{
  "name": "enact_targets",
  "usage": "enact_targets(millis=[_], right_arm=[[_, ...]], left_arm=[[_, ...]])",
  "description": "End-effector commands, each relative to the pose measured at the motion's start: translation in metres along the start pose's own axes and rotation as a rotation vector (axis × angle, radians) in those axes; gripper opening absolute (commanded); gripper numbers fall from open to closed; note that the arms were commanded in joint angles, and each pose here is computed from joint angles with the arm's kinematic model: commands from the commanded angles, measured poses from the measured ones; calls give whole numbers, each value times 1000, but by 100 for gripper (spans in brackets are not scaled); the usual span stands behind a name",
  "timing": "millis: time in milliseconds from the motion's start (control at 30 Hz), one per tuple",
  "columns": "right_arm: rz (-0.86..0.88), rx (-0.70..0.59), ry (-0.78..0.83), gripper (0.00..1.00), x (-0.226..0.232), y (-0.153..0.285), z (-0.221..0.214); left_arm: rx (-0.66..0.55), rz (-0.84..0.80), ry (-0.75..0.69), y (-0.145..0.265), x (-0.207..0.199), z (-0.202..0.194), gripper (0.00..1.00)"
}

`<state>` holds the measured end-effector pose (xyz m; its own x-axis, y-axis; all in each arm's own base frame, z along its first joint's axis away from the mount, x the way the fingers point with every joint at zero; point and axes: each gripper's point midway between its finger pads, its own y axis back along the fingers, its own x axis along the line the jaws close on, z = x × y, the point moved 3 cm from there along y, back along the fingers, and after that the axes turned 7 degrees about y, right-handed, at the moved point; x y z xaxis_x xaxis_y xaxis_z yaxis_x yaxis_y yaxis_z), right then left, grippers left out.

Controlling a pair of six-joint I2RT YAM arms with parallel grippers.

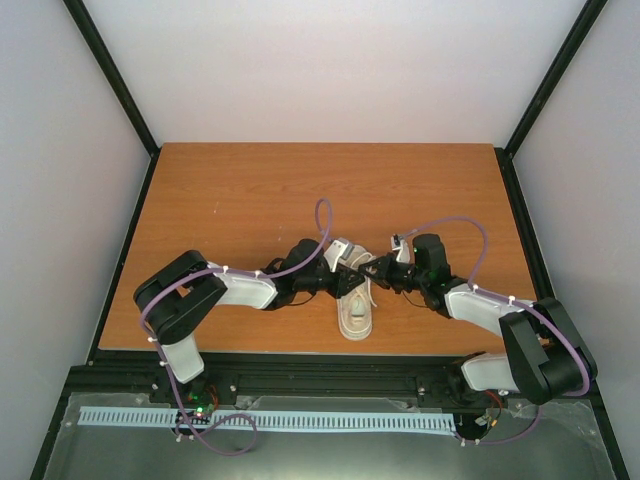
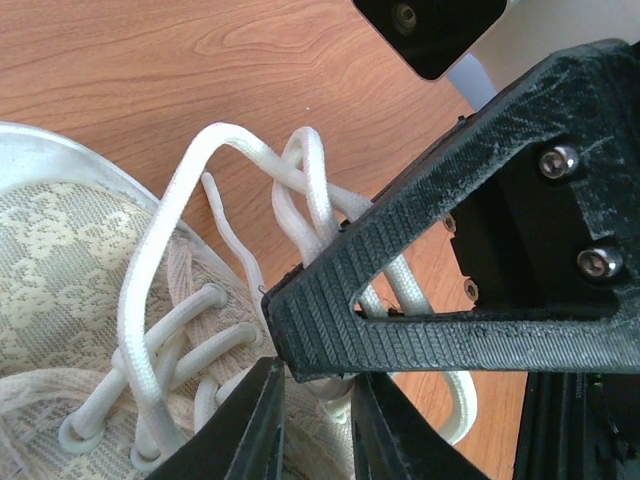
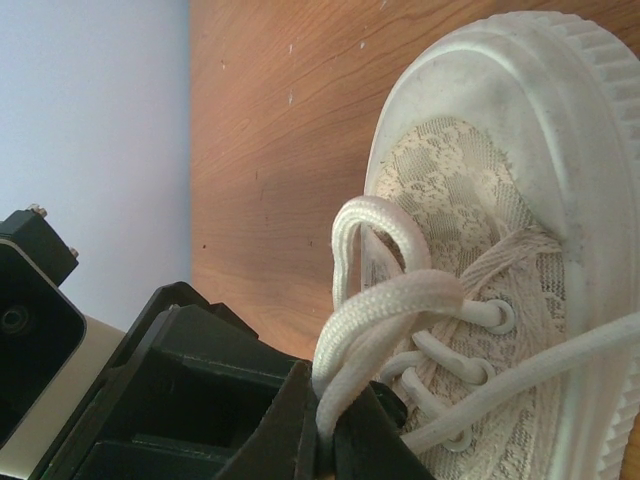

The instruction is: Tie the shoes

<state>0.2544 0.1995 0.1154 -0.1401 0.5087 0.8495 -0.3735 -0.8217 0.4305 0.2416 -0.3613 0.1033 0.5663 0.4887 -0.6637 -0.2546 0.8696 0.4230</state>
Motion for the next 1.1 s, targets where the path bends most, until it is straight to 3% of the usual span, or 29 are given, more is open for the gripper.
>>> enact_targets(millis=[0, 233, 467, 633, 800, 1067], right_arm=[[72, 15, 23, 3, 14, 3, -4], [50, 2, 30, 3, 11, 8, -2], [4, 0, 35, 5, 2, 10, -4], [-35, -14, 66, 35, 0, 15, -2], [-67, -35, 124, 57, 4, 23, 2], [-142, -61, 171, 78, -3, 36, 1]], left_arm=[[-90, -95, -48, -7, -31, 26, 20], [-123, -86, -38, -2, -33, 32, 2], [-142, -36, -41, 10, -32, 35, 1], [-119, 35, -36, 21, -27, 31, 1], [-91, 83, -23, 32, -25, 27, 1], [-42, 103, -24, 53, -41, 32, 1]])
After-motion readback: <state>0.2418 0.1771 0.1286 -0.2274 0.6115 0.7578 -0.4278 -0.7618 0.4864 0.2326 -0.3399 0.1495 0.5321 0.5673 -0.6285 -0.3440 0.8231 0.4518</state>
